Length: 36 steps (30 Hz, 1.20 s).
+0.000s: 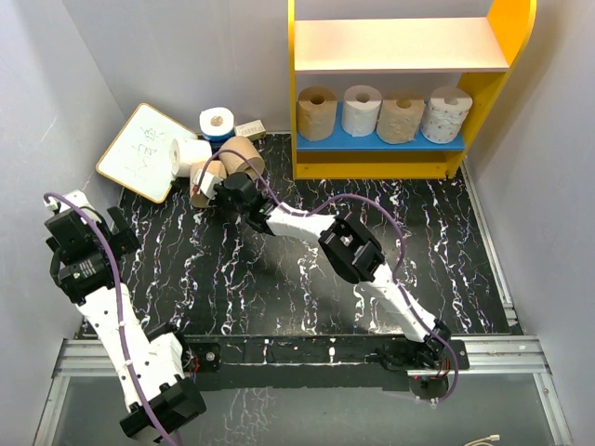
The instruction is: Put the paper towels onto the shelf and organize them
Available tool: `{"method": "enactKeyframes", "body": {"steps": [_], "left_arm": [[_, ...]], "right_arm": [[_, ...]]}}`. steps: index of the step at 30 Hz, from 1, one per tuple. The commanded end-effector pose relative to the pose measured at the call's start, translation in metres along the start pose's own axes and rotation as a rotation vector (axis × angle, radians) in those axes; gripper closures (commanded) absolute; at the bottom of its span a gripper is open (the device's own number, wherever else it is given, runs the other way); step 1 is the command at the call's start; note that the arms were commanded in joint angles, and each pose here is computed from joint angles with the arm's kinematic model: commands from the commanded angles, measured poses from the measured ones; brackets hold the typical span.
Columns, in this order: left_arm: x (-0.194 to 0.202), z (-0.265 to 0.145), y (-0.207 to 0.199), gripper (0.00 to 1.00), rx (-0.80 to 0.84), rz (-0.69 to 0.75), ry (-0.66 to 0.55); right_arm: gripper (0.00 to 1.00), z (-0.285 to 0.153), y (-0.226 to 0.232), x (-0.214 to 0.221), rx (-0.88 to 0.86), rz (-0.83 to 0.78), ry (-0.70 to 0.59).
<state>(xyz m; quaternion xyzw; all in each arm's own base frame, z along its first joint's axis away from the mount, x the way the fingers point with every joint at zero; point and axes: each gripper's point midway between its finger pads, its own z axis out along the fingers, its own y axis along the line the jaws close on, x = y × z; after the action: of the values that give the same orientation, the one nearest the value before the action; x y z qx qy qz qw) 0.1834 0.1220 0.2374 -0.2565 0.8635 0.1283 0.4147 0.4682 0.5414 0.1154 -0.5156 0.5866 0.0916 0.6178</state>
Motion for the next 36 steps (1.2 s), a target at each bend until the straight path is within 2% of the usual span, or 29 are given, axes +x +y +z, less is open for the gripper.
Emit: {"method": "enactKeyframes", "body": {"steps": [1,6,11,15,19,22,25,29,32,36], "left_arm": [[0.0,0.004,-0.001,0.02,0.008,-0.008,0.005],[0.0,0.003,-0.002,0.02,0.015,-0.007,0.003],[0.0,0.002,-0.002,0.02,0.017,-0.006,-0.003],[-0.001,0.001,-0.003,0.02,0.021,-0.006,-0.008],[-0.001,-0.002,-0.004,0.02,0.026,-0.003,-0.02],[-0.002,-0.004,-0.005,0.02,0.032,-0.001,-0.031],[-0.002,-0.004,-0.006,0.03,0.036,0.0,-0.032],[-0.001,-0.002,-0.008,0.03,0.048,0.003,-0.021],[-0.001,-0.002,-0.008,0.03,0.051,0.004,-0.018],[-0.002,-0.005,-0.007,0.03,0.048,0.004,-0.032]], "right_arm": [[1.0,-0.029,-0.022,-0.044,-0.012,0.134,-0.009],[1.0,-0.063,-0.02,-0.076,-0.117,0.251,-0.016],[1.0,-0.101,-0.005,-0.101,-0.27,0.49,0.035],[1.0,-0.132,-0.014,-0.101,-0.215,0.654,0.098],[1.0,-0.177,-0.053,-0.082,0.023,0.999,0.186],[1.0,-0.223,-0.093,-0.066,0.164,1.28,0.187],[1.0,-0.262,-0.131,-0.024,0.308,1.558,0.183],[1.0,-0.327,-0.187,0.06,0.647,1.984,0.181],[1.0,-0.368,-0.203,0.11,0.824,2.146,0.211],[1.0,-0.402,-0.2,0.147,0.941,2.271,0.261]]}}
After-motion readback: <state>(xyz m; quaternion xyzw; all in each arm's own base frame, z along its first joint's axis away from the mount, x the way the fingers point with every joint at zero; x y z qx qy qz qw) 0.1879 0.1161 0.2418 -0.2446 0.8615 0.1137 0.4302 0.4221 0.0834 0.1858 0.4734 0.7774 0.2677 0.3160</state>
